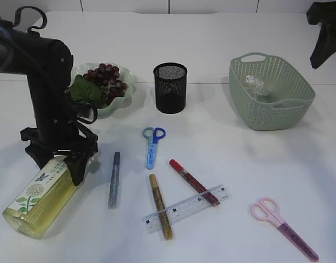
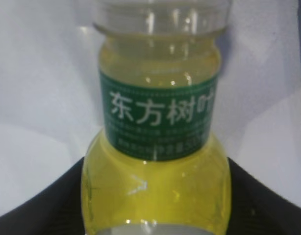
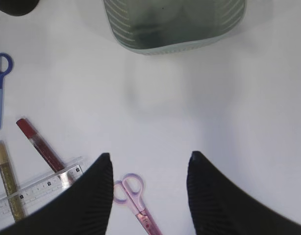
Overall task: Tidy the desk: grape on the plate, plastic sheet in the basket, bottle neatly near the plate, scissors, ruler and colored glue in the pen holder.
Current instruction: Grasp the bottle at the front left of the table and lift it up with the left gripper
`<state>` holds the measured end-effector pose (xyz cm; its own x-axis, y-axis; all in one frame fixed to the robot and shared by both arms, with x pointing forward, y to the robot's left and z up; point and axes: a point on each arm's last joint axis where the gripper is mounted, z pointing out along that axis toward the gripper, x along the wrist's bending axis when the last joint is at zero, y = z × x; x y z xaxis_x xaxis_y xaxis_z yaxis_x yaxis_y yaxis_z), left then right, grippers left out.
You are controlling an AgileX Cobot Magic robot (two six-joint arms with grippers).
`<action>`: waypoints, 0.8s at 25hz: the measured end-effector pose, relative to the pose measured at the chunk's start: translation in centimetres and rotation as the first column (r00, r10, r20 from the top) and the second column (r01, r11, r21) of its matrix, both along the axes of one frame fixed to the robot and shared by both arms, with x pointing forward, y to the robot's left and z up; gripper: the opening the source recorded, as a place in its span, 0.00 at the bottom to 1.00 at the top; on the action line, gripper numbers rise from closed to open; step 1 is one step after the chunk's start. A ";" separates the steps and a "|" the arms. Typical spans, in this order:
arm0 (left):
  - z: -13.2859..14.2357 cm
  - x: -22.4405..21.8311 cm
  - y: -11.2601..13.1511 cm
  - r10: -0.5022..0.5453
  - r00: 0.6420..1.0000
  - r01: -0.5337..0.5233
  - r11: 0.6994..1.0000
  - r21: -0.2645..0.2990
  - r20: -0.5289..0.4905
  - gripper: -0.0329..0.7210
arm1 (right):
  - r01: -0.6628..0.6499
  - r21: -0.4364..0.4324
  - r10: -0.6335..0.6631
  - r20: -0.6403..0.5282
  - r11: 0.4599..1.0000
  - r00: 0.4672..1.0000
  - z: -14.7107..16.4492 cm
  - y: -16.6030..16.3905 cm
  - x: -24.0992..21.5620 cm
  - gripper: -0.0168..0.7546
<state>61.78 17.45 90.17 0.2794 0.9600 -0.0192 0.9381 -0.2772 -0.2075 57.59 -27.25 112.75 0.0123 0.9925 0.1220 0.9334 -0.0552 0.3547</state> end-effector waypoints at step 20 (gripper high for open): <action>-0.8 0.0 -0.1 0.006 1.000 -0.006 1.000 -0.004 -0.018 0.63 | 0.000 0.000 0.000 0.000 1.000 1.000 0.0 0.0 0.0 0.54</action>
